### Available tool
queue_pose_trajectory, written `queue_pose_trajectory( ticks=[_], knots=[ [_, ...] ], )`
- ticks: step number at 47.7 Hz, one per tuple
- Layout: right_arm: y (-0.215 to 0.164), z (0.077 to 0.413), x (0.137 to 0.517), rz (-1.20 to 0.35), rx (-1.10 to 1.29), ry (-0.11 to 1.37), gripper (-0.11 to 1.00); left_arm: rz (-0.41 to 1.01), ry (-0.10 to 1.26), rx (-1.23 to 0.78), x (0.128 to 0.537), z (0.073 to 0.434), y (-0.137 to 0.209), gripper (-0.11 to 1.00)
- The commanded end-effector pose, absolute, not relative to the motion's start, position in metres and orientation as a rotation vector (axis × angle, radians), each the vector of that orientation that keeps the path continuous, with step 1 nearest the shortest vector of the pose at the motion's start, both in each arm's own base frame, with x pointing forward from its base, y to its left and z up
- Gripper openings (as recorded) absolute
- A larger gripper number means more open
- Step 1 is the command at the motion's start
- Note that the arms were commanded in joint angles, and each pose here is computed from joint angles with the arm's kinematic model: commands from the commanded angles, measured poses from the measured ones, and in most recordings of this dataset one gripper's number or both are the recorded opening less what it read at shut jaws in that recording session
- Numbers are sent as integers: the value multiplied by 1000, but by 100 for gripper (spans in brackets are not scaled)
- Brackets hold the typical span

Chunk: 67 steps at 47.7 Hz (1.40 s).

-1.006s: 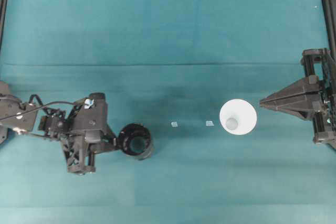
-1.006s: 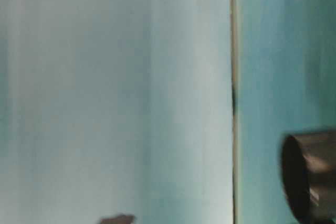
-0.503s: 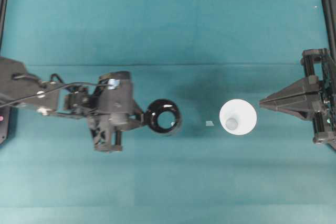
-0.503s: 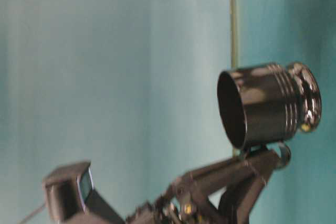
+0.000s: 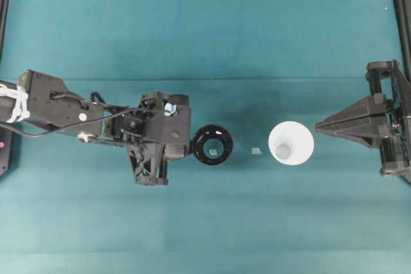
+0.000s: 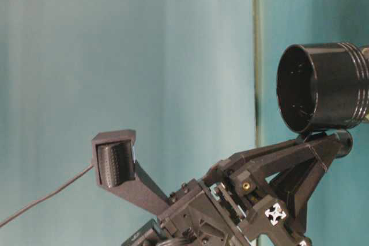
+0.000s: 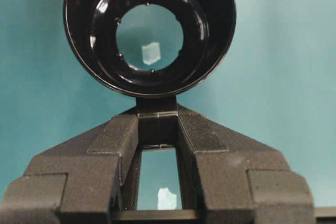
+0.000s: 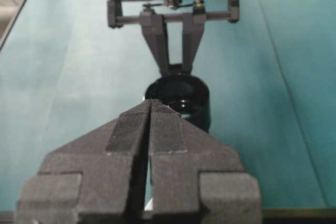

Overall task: Put the paper cup into the moved cup holder.
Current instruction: 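Release the cup holder and pull the left gripper back left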

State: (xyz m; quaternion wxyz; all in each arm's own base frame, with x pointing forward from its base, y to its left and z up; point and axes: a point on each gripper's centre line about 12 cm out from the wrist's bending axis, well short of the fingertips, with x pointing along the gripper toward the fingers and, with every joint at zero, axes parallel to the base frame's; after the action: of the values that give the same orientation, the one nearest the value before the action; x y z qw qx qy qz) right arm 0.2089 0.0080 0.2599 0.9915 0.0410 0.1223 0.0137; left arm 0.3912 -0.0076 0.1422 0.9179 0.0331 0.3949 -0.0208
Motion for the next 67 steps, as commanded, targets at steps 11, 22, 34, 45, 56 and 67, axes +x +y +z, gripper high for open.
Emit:
queue_pose_trajectory(
  ticks=[11, 22, 34, 45, 56, 67],
  knots=[
    [8, 267, 212, 26, 89, 229, -3, -43, 840, 71, 396, 137, -7, 20],
    [7, 267, 212, 24, 89, 227, -3, -42, 848, 70, 399, 133, -6, 20],
    [7, 267, 212, 24, 89, 228, -3, -43, 844, 71, 400, 132, -7, 20],
    [7, 267, 212, 24, 89, 228, -3, -42, 848, 70, 400, 130, -7, 20],
    [7, 267, 212, 25, 88, 228, -3, -42, 848, 70, 400, 130, -7, 39],
    [7, 266, 212, 24, 89, 233, -3, -42, 832, 70, 401, 131, -7, 85]
  ],
)
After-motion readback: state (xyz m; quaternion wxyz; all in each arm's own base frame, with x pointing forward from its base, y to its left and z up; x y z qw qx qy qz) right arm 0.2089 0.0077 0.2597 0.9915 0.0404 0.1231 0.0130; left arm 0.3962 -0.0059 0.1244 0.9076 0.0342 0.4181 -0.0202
